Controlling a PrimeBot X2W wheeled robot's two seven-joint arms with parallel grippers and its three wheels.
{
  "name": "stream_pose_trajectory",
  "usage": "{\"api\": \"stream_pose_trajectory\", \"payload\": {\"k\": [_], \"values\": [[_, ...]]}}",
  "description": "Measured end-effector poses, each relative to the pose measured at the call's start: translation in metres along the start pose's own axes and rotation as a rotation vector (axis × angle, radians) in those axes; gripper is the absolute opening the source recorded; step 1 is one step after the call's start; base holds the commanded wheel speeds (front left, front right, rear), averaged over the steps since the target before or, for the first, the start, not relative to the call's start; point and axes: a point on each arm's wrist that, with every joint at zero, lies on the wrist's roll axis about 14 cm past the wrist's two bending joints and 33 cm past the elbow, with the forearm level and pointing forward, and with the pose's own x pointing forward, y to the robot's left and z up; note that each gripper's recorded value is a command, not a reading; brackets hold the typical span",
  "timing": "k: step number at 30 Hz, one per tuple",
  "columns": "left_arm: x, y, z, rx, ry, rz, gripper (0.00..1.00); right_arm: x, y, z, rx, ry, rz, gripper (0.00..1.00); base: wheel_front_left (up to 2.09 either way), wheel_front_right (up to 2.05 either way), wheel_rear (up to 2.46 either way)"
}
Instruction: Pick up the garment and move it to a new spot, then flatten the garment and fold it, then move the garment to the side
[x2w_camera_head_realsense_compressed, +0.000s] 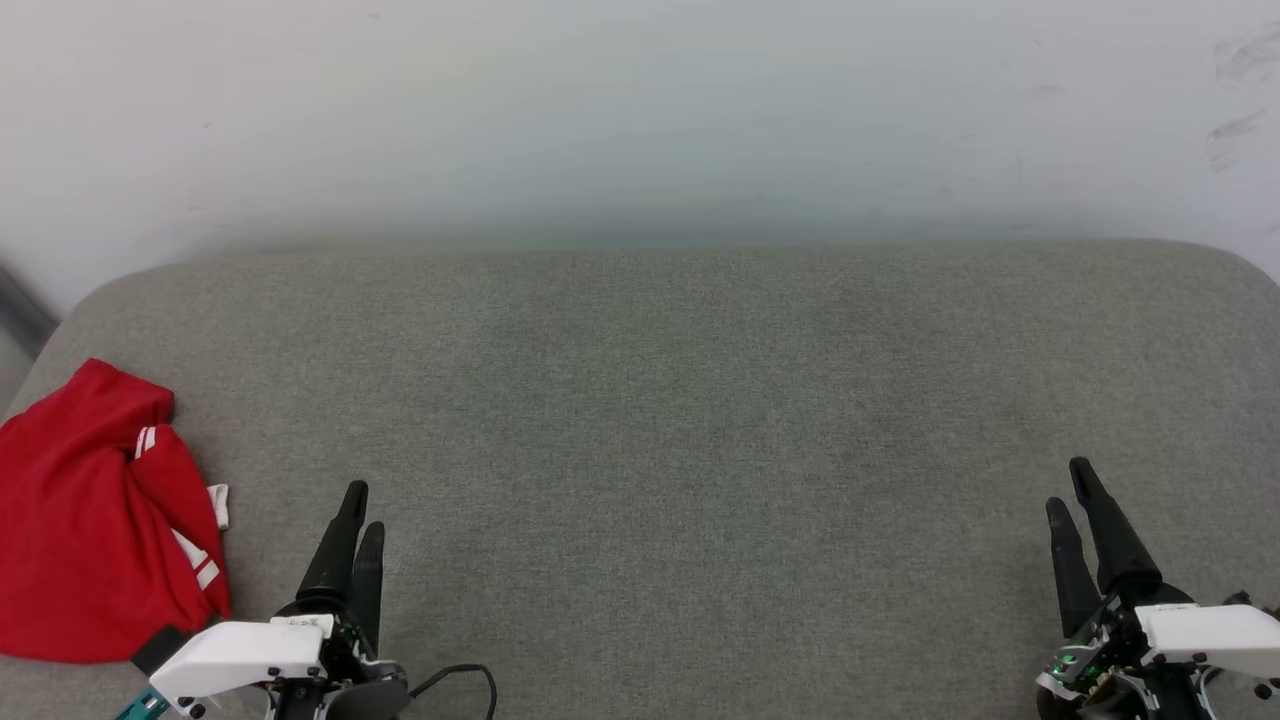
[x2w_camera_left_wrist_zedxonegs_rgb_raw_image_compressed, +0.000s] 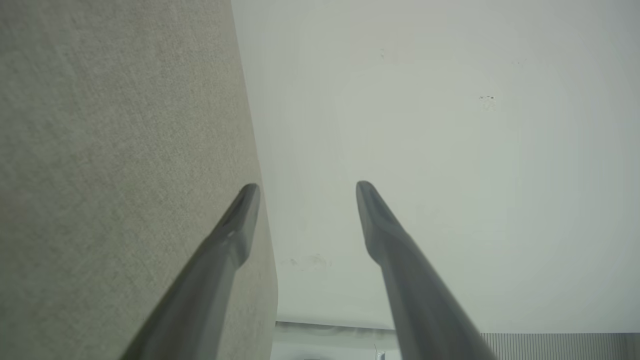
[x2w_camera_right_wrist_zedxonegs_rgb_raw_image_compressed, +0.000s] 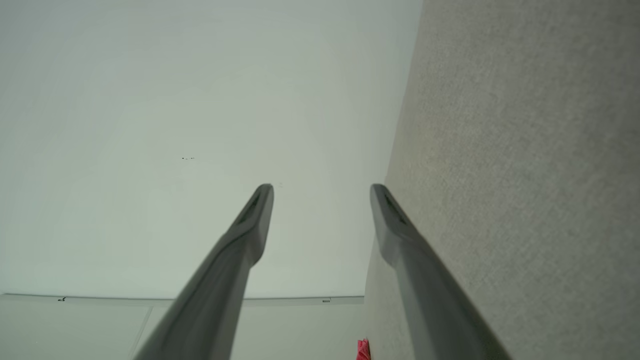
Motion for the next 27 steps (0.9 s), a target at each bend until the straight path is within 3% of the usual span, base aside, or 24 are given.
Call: {"api": "stream_pose_trajectory", "payload": {"k": [13, 27], "values": [[0.002, -0.016, -0.009, 0.16, -0.002, -0.046, 1.0, 0.001, 0.013, -0.003, -0.16, -0.021, 0.036, 1.0, 0.0, 0.0, 0.0], [0.003, -0.035, -0.011, 0.482, -0.028, -0.106, 1.0, 0.0, 0.023, -0.014, -0.514, -0.009, 0.074, 1.0, 0.0, 0.0, 0.0]]}}
